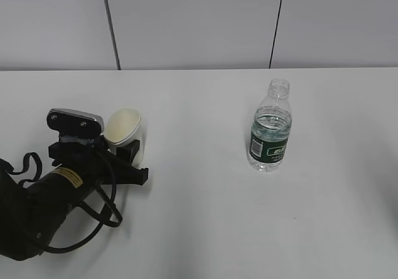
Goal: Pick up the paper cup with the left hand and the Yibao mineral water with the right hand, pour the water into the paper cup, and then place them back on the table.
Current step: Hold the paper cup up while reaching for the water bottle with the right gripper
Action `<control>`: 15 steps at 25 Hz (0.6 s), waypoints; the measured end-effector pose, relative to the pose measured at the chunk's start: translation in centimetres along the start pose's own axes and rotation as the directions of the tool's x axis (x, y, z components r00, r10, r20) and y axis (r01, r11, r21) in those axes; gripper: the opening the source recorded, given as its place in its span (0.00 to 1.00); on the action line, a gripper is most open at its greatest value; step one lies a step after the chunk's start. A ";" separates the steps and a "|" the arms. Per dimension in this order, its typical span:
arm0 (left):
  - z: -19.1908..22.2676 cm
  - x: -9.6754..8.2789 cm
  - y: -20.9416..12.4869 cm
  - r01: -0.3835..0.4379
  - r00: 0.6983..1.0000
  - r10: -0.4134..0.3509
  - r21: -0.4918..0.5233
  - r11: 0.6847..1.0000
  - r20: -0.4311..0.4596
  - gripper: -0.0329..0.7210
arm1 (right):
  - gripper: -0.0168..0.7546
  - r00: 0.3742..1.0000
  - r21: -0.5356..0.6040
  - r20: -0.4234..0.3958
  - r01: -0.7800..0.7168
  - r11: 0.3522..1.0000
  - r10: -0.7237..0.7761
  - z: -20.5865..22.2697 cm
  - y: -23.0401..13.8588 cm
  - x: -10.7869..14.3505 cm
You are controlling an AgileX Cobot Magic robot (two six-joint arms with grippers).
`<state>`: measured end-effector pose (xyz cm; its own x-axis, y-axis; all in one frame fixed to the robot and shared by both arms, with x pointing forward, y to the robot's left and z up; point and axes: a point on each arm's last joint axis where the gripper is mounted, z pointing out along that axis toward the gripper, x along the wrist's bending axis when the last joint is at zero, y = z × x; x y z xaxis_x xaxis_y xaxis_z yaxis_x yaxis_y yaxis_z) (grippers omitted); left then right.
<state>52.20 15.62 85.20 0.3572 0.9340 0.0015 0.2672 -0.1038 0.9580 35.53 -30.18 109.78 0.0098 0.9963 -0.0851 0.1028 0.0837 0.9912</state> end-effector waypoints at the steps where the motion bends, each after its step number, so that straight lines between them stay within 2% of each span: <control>1: 0.0 0.0 0.0 0.000 1.000 0.000 0.000 1.000 0.000 0.50 | 0.79 1.000 0.019 0.004 -0.001 1.000 0.001 0.8 -0.2 -0.1; 5: 0.0 0.0 0.0 0.000 1.000 0.000 0.000 1.000 0.000 0.50 | 0.79 1.000 0.079 0.024 -0.006 0.997 0.005 3.9 -1.2 -0.3; 11: 0.0 0.0 0.0 0.000 1.000 0.000 0.000 1.000 0.000 0.50 | 0.79 0.996 0.016 0.094 -0.008 1.000 0.007 7.6 -1.8 -1.0; 15: 0.0 0.0 0.0 0.000 1.000 0.000 0.000 1.000 0.000 0.50 | 0.79 0.997 0.011 0.071 0.030 0.999 -0.031 9.9 -2.9 -0.8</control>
<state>52.20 15.62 85.20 0.3572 0.9340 0.0015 0.2672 -0.1038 0.9580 45.05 -31.37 106.01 0.0770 0.9894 -0.1229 0.1142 0.1137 0.9869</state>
